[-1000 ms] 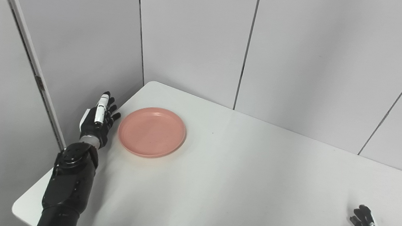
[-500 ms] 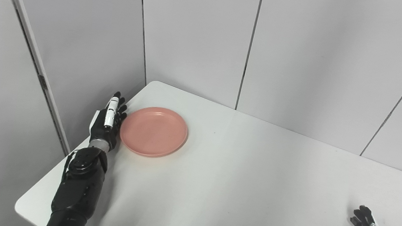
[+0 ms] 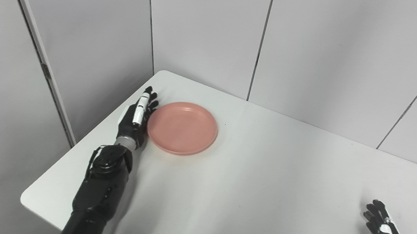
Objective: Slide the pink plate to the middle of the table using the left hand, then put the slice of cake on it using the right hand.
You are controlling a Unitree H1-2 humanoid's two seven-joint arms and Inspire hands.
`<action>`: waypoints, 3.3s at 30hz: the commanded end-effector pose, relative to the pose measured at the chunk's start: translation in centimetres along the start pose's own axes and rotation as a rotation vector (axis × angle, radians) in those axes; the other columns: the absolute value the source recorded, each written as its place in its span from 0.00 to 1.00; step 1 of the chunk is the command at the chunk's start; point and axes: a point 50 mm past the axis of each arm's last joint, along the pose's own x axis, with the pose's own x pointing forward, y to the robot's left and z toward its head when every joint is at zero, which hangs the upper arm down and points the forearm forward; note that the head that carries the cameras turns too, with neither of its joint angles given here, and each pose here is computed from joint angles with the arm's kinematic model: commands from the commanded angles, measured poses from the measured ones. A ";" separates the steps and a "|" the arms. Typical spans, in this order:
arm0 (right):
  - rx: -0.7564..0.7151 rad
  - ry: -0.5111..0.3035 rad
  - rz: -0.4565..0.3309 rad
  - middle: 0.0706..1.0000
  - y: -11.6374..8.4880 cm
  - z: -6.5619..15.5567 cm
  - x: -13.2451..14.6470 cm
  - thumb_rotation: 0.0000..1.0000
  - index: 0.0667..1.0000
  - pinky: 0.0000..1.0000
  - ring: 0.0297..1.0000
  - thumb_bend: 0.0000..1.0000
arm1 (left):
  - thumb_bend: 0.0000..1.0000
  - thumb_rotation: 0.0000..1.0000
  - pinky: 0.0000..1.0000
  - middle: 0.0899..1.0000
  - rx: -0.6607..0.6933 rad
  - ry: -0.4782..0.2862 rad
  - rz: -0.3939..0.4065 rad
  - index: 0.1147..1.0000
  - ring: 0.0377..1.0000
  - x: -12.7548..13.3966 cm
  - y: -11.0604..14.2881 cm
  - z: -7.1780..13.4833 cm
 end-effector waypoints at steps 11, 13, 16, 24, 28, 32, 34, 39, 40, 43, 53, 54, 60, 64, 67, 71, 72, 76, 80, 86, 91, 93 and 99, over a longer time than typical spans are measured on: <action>-0.026 -0.021 0.012 0.91 0.7 0.1 0.1 1.00 0.93 0.92 0.91 0.20 | 0.36 1.00 0.97 0.98 -0.047 0.088 -0.194 0.96 0.98 -0.8 -5.5 -0.8; -0.025 -0.023 0.012 0.91 0.9 0.1 0.2 1.00 0.93 0.91 0.91 0.20 | 0.36 1.00 0.97 0.98 -0.038 0.090 -0.210 0.96 0.97 -1.0 -6.0 -0.7; -0.020 -0.024 0.013 0.92 1.3 0.0 0.3 1.00 0.93 0.91 0.90 0.23 | 0.34 1.00 0.96 0.97 -0.027 0.087 -0.250 0.95 0.97 -1.3 -7.0 -0.7; -0.046 -0.024 0.018 0.92 2.2 -0.2 0.5 1.00 0.93 0.90 0.90 0.29 | 0.35 1.00 0.96 0.97 -0.013 0.103 -0.347 0.96 0.97 -2.3 -10.1 -1.0; -0.047 -0.020 0.009 0.91 2.9 -0.3 0.8 1.00 0.93 0.91 0.90 0.31 | 0.36 1.00 0.95 0.97 0.003 0.122 -0.396 0.95 0.97 -3.0 -11.5 -1.5; -0.073 -0.009 0.001 0.91 3.4 -0.1 0.9 1.00 0.92 0.89 0.90 0.31 | 0.37 1.00 0.93 0.97 0.020 0.138 -0.447 0.94 0.96 -3.6 -12.7 -2.6; -0.074 -0.007 -0.003 0.91 3.6 0.0 1.0 1.00 0.92 0.89 0.90 0.30 | 0.38 1.00 0.93 0.96 0.018 0.148 -0.472 0.95 0.95 -4.0 -13.3 -3.0; -0.073 -0.011 -0.005 0.91 3.9 0.1 1.0 1.00 0.92 0.89 0.90 0.31 | 0.37 1.00 0.92 0.96 0.005 0.162 -0.507 0.94 0.94 -5.1 -14.8 -3.4; -0.072 -0.010 -0.008 0.91 3.9 0.1 0.9 1.00 0.92 0.90 0.90 0.31 | 0.37 1.00 0.92 0.96 0.001 0.162 -0.514 0.94 0.94 -5.5 -15.3 -3.5; -0.072 -0.011 -0.010 0.91 4.1 0.1 0.9 1.00 0.92 0.90 0.90 0.30 | 0.37 1.00 0.92 0.95 -0.003 0.156 -0.532 0.93 0.94 -6.3 -16.4 -3.5; -0.068 -0.009 -0.013 0.91 4.9 0.1 1.1 1.00 0.92 0.89 0.90 0.33 | 0.36 1.00 0.93 0.95 -0.044 0.154 -0.593 0.93 0.94 -8.6 -18.2 -3.2; -0.065 -0.010 -0.014 0.91 5.0 0.1 1.2 1.00 0.92 0.89 0.90 0.32 | 0.36 1.00 0.93 0.95 -0.050 0.160 -0.597 0.93 0.94 -8.8 -18.2 -3.4; -0.056 -0.004 -0.014 0.91 5.3 0.4 1.3 1.00 0.92 0.88 0.90 0.29 | 0.38 1.00 0.95 0.98 -0.111 0.210 -0.606 0.96 0.97 -9.5 -17.8 -4.4; -0.059 -0.009 -0.018 0.91 5.5 0.4 1.4 1.00 0.92 0.88 0.90 0.29 | 0.38 1.00 0.95 0.98 -0.116 0.228 -0.604 0.96 0.97 -9.9 -17.6 -5.0; -0.070 -0.017 -0.019 0.91 5.6 0.5 1.3 1.00 0.92 0.87 0.90 0.29 | 0.38 1.00 0.96 0.98 -0.113 0.243 -0.605 0.97 0.97 -9.9 -17.2 -5.5; -0.083 -0.014 -0.022 0.91 5.7 0.6 1.2 1.00 0.92 0.87 0.89 0.31 | 0.38 1.00 0.96 0.98 -0.103 0.258 -0.602 0.97 0.98 -9.8 -16.6 -6.1; -0.077 -0.015 -0.025 0.91 5.8 0.6 1.2 1.00 0.92 0.87 0.90 0.31 | 0.38 1.00 0.95 0.98 -0.097 0.262 -0.601 0.97 0.97 -9.8 -16.4 -6.2; -0.081 -0.030 -0.052 0.91 5.8 0.9 1.3 1.00 0.91 0.87 0.90 0.29 | 0.38 1.00 0.96 0.98 -0.089 0.269 -0.594 0.96 0.97 -9.6 -15.7 -6.8; -0.198 -0.085 -0.075 0.90 5.7 1.8 1.9 1.00 0.91 0.81 0.86 0.34 | 0.38 1.00 0.95 0.98 -0.098 0.264 -0.572 0.97 0.97 -9.1 -15.0 -6.9; -0.439 -0.179 -0.159 0.87 4.7 6.0 2.6 0.95 0.89 0.76 0.84 0.48 | 0.39 1.00 0.94 0.97 -0.107 0.267 -0.540 0.95 0.96 -8.5 -13.7 -7.2; -0.556 -0.199 -0.208 0.90 3.7 8.6 3.0 0.94 0.93 0.69 0.82 0.65 | 0.40 1.00 0.95 0.95 -0.117 0.263 -0.535 0.93 0.95 -8.0 -12.4 -7.6; -0.607 -0.211 -0.239 0.91 3.2 9.5 3.3 0.93 0.93 0.68 0.82 0.68 | 0.40 1.00 0.94 0.95 -0.127 0.259 -0.530 0.93 0.95 -7.6 -11.6 -7.7; -0.731 -0.229 -0.340 0.93 1.6 12.1 3.3 0.78 0.95 0.68 0.83 0.84 | 0.41 1.00 0.91 0.94 -0.148 0.243 -0.535 0.93 0.92 -6.5 -9.5 -8.5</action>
